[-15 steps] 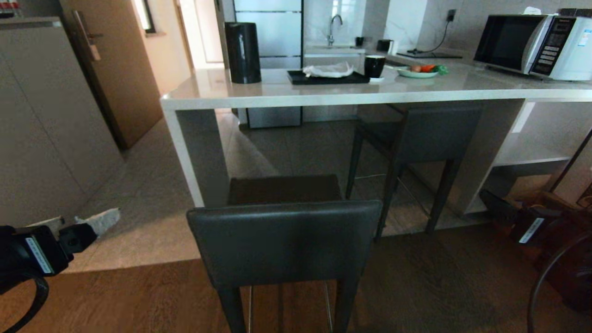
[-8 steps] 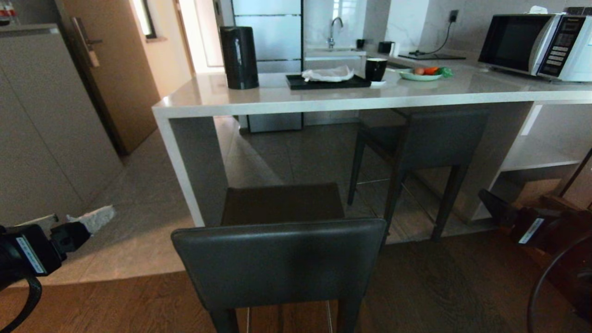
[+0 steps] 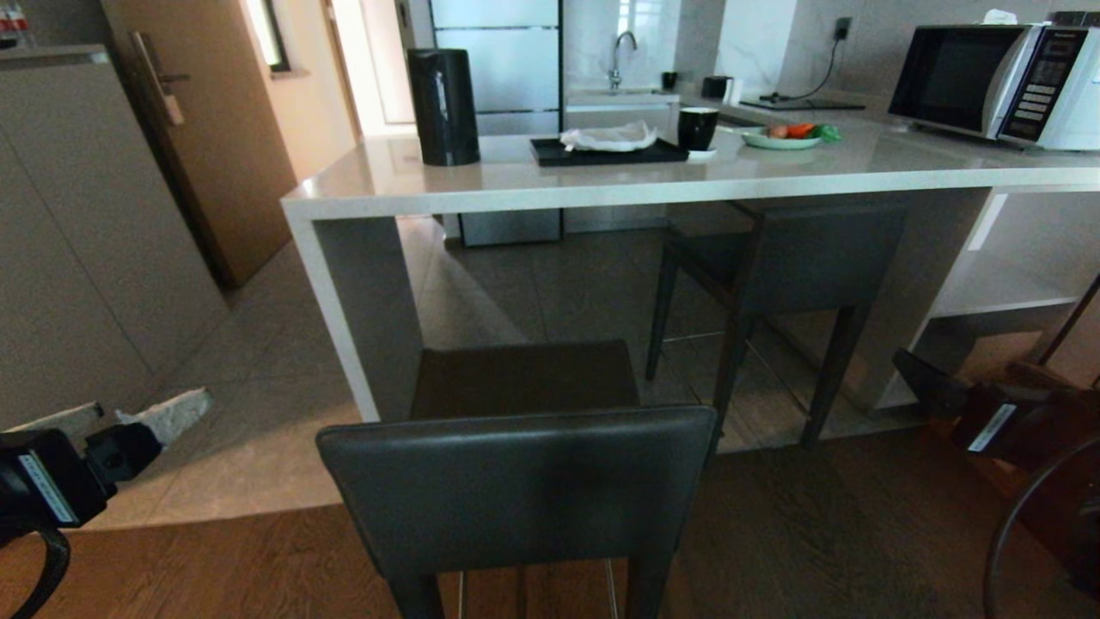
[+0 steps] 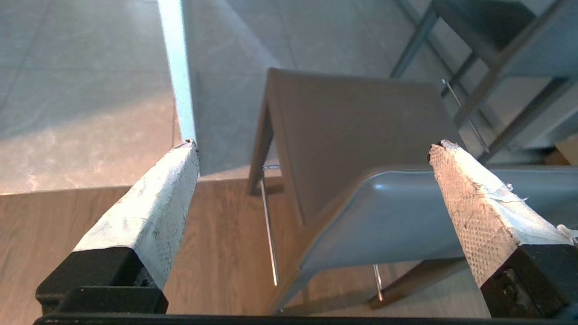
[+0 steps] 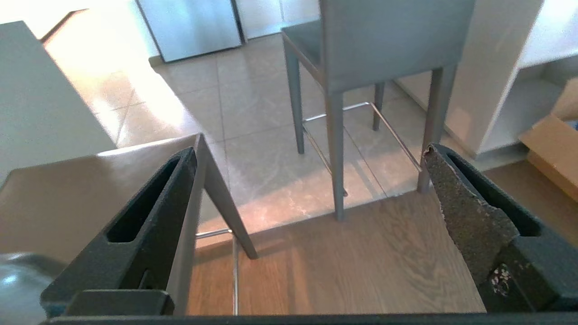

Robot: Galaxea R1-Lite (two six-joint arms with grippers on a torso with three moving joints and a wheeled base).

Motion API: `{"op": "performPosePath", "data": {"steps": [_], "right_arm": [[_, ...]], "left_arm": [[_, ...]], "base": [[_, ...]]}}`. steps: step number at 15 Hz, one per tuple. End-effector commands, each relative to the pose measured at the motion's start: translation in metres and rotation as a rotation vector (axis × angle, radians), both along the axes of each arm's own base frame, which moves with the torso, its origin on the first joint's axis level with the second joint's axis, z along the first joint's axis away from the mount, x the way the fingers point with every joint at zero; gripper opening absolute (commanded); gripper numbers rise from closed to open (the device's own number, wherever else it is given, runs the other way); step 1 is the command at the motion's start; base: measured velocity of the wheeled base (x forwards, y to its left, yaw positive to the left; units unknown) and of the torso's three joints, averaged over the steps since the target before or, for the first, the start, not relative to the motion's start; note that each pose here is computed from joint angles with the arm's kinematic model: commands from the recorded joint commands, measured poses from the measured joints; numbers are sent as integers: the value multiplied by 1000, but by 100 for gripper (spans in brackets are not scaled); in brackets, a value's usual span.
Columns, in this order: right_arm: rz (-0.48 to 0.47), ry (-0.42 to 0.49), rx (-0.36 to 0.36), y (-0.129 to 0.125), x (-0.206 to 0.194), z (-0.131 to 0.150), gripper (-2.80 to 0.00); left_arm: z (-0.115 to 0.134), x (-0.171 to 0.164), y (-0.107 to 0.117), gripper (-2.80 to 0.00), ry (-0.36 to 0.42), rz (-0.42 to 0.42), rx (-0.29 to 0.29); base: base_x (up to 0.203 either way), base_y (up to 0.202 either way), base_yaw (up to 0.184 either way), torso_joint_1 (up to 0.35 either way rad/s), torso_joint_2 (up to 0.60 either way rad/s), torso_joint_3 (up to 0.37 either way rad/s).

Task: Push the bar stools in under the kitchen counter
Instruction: Pull the gray chair out from under the dining table

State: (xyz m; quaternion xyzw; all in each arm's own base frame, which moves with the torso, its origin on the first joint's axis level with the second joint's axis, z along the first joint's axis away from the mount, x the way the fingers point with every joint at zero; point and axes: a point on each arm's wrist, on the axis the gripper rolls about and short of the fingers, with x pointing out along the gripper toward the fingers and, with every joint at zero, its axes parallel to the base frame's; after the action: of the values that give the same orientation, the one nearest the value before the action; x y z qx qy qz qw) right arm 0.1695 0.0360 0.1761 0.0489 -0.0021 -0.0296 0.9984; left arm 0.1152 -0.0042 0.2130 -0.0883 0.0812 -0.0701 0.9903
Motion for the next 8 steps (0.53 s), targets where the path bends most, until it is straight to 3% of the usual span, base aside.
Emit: {"op": "performPosePath", "data": {"steps": [1, 8], "right_arm": [[-1, -34, 4, -2, -7, 5, 0], [7, -149, 28, -10, -39, 18, 0]], "left_arm": [[4, -12, -1, 0, -49, -8, -2], [11, -96, 0, 0, -264, -40, 16]], "base": [[0, 0, 0, 0, 0, 0], [0, 0, 0, 0, 0, 0]]}}
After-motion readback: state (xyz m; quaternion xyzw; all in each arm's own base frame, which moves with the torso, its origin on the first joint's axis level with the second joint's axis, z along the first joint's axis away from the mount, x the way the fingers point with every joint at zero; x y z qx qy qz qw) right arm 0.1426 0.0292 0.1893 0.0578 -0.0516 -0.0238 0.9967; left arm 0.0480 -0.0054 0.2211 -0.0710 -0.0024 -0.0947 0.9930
